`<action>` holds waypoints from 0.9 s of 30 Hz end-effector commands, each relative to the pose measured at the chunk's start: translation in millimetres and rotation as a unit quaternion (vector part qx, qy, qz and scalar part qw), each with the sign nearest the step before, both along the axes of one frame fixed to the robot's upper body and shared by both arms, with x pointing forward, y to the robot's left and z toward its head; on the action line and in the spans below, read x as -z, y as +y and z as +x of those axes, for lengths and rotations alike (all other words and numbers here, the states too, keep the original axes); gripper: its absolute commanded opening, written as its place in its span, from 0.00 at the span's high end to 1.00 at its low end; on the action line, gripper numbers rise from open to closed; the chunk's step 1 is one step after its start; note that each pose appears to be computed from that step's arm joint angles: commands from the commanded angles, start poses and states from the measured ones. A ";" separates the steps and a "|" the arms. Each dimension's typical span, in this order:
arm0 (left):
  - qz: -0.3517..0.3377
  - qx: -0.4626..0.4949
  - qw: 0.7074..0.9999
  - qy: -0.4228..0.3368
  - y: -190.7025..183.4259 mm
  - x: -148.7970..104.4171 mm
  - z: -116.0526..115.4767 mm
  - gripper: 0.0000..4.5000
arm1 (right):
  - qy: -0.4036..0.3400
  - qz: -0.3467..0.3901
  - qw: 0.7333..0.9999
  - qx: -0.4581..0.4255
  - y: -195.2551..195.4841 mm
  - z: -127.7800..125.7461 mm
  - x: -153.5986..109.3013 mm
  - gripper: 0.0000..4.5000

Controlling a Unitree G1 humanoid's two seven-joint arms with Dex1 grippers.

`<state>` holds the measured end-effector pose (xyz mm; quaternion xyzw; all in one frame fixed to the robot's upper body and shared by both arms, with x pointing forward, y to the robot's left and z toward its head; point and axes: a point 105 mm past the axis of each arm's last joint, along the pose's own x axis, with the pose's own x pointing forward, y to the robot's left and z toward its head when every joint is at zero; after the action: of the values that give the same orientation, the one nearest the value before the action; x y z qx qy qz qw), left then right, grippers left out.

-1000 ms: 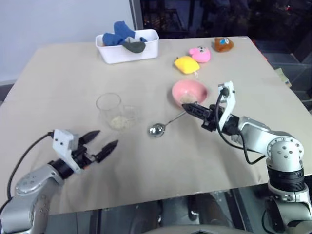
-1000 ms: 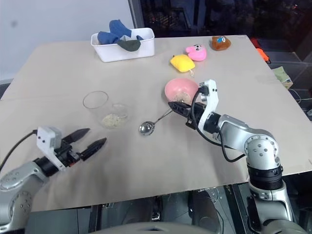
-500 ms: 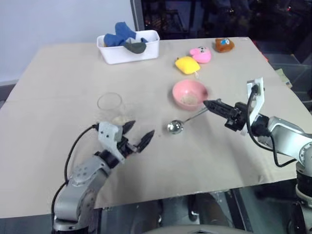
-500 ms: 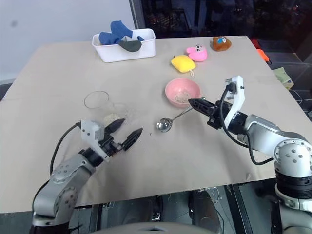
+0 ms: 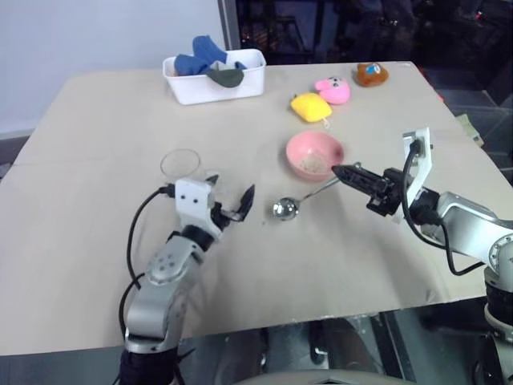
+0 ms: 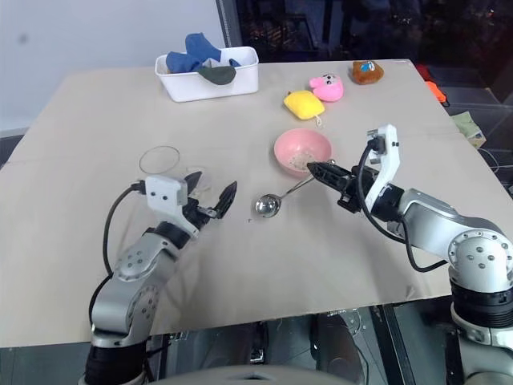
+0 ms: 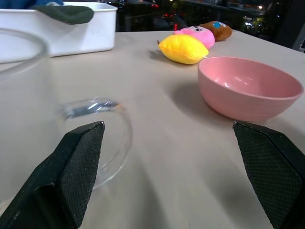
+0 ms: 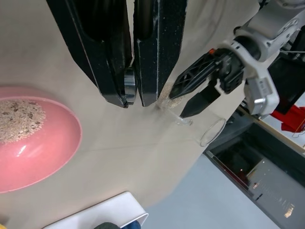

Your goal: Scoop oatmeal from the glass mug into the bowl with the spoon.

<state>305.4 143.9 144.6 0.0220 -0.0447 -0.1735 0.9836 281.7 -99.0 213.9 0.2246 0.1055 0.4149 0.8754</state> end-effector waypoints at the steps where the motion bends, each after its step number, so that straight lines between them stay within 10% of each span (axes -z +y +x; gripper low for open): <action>1: 0.020 0.030 0.999 -0.017 1.8 -7.2 6.0 0.00 | -0.028 0.013 0.999 -0.006 2.7 -2.1 -13.7 1.00; 27: 0.118 0.229 0.966 0.002 49.7 -5.9 -17.4 0.00 | -0.030 0.009 0.999 0.014 -4.6 -6.8 -9.2 1.00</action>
<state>293.3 192.1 137.5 0.1154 -0.0006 -0.3854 0.9155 278.3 -100.9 209.6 0.2219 0.1018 0.4024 0.8823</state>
